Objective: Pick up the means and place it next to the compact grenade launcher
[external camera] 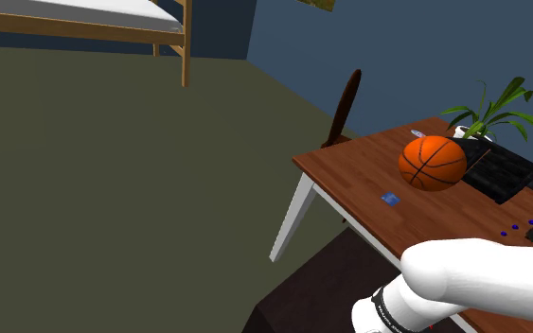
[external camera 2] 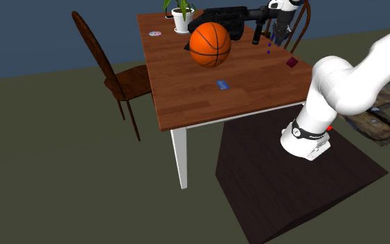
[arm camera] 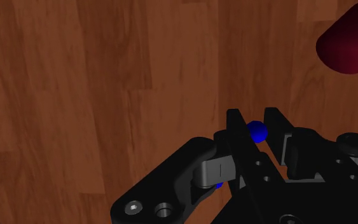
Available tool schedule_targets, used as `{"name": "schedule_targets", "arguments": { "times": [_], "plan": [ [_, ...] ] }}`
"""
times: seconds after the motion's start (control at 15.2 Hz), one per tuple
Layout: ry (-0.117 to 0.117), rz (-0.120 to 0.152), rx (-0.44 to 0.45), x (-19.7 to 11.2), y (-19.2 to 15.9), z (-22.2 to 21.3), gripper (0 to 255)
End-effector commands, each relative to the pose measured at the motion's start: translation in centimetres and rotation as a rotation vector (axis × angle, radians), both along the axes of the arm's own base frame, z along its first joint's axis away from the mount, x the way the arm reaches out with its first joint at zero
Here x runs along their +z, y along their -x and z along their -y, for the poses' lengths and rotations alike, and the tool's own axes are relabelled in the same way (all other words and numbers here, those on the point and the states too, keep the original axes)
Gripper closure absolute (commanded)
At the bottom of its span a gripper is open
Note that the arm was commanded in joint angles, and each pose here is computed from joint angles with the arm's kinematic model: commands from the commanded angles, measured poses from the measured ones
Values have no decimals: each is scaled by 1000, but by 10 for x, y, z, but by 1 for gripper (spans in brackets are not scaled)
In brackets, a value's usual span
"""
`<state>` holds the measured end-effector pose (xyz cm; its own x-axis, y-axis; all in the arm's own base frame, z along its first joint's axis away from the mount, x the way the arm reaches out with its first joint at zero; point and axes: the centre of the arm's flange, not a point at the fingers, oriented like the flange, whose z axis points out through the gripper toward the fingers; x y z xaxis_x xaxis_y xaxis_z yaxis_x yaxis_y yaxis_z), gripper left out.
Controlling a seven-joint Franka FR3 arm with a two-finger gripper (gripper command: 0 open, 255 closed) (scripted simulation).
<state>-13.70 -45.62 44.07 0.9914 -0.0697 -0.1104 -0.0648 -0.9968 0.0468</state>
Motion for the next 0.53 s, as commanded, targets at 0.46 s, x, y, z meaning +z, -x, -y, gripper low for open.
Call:
{"name": "schedule_targets", "arguments": {
  "times": [0.46],
  "plan": [
    [0, 0, 0, -48, 0, 1, 255]
  ]
}}
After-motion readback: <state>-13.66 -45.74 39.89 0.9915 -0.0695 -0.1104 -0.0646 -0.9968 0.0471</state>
